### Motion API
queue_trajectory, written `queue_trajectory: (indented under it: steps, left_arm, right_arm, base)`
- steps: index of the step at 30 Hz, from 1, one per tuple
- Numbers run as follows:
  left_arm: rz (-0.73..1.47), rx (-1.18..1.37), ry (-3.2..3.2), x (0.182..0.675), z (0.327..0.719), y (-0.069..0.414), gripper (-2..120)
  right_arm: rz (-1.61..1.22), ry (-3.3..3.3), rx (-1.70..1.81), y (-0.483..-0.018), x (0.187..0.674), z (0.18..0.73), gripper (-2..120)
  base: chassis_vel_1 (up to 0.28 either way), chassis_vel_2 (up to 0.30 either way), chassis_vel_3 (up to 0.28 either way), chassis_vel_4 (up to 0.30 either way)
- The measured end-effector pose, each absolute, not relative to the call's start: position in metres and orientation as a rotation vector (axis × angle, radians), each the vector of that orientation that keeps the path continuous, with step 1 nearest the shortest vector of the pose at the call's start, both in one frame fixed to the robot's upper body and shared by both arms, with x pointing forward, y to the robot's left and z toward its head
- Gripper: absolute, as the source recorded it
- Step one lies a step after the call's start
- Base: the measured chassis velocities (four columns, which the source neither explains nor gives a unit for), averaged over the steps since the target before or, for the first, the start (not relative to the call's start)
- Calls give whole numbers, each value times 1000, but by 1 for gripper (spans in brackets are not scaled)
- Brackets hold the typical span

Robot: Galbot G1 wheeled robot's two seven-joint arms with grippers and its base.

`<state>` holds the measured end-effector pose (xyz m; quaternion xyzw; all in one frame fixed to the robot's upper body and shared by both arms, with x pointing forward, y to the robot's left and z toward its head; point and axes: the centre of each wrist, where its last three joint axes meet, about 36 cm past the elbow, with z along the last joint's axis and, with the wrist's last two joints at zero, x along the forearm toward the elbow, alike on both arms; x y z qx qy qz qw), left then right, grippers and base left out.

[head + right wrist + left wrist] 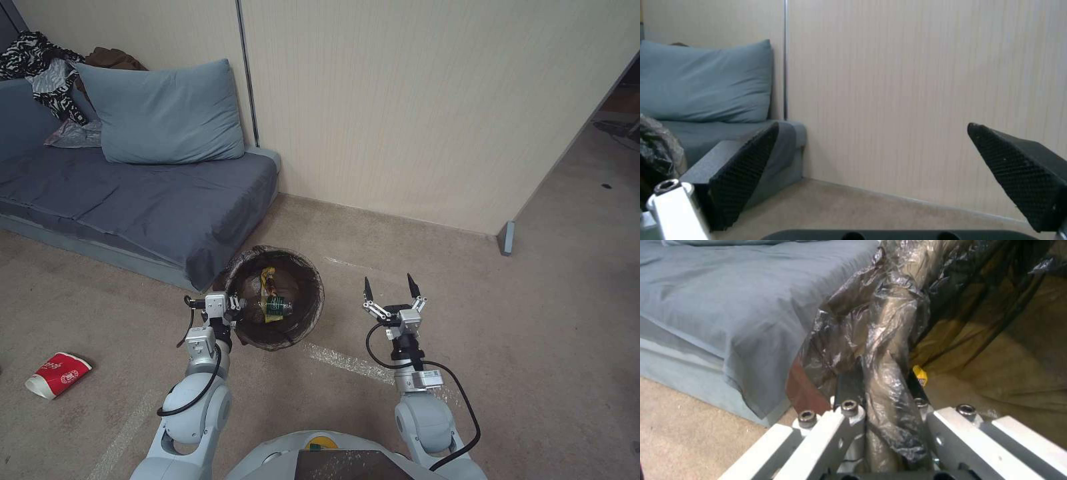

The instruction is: Pick up the trash bin, then pick up the garbage from the floor and place it into the trash bin.

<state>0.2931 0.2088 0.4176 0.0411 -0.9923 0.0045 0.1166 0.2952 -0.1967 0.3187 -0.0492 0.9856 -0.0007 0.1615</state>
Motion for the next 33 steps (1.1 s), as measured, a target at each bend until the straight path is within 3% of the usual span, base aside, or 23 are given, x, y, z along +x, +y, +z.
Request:
queue_trajectory:
  steps: [15, 33]
  left_arm:
    - [4, 116, -2914, 289, 421, 207, 3]
    - [8, 112, -2911, 288, 418, 207, 3]
  right_arm:
    - [5, 2818, -145, -195, 305, 324, 100]
    - [20, 2809, -136, -192, 311, 326, 100]
  base:
    - [24, 23, 15, 23]
    - [102, 96, 111, 102]
